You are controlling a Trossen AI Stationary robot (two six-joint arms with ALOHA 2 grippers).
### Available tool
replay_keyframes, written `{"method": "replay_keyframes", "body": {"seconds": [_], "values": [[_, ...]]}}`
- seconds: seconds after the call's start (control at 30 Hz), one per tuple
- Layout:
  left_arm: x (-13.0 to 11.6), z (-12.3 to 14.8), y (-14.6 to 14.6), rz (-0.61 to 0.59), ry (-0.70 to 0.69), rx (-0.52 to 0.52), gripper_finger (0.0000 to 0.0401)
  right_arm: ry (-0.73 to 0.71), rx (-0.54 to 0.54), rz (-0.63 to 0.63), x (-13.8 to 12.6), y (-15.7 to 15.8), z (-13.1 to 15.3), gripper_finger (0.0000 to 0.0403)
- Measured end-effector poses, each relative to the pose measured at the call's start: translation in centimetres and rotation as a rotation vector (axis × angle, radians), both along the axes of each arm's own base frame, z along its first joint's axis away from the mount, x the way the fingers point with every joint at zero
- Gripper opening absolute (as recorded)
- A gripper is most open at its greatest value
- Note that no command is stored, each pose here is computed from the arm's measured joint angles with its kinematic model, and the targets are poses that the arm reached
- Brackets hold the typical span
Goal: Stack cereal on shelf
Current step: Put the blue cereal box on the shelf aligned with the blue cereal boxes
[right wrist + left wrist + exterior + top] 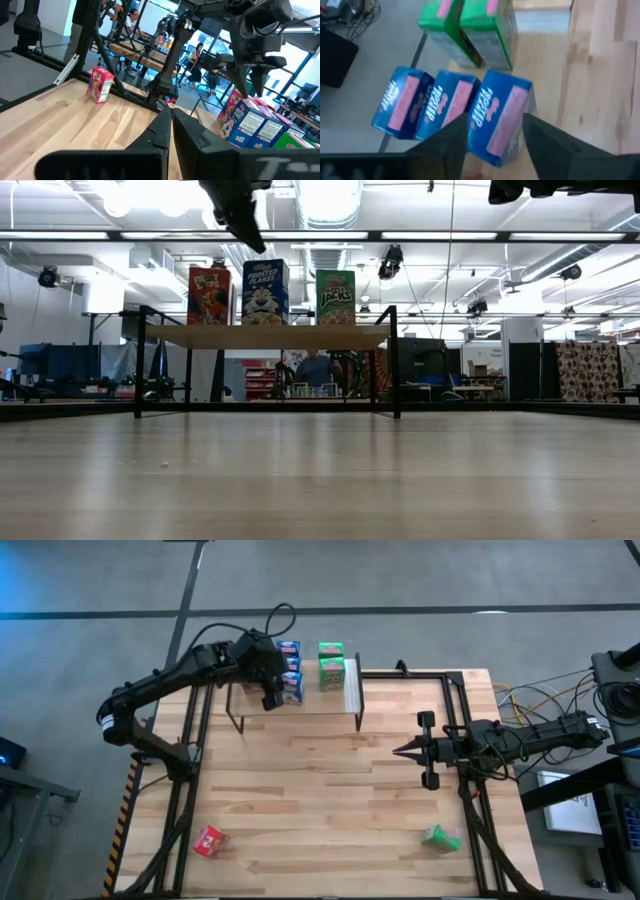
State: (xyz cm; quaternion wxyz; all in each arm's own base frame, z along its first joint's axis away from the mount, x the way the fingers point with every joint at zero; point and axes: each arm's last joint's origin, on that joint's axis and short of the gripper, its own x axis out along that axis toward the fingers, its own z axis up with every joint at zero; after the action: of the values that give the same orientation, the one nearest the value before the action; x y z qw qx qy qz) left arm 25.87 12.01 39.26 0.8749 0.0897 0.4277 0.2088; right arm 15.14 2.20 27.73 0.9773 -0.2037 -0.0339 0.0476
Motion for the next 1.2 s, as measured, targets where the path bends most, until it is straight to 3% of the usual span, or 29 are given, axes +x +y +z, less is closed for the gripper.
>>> {"method": "replay_keyframes", "body": {"seconds": [0.27,0.33,0.53,1.2], "values": [[-0.3,-0.1,-0.1,0.025,0.019,-0.001,0.0022,-0.001,-0.004,0.0,0.0,0.0,0.0,0.0009],[-0.5,-0.2,0.0,0.065,0.046,0.015,0.0006,0.0,-0.004,-0.001,0.0,0.0,0.0,0.0009],[-1.0,-0.4,0.1,0.177,0.084,0.037,0.0018,0.0,-0.004,-0.001,0.0,0.0,0.0,0.0009],[-0.1,-1.3,0.4,0.219,0.088,-0.004,0.0,0.0,-0.004,-0.003,0.0,0.0,0.0,0.0009]]}}
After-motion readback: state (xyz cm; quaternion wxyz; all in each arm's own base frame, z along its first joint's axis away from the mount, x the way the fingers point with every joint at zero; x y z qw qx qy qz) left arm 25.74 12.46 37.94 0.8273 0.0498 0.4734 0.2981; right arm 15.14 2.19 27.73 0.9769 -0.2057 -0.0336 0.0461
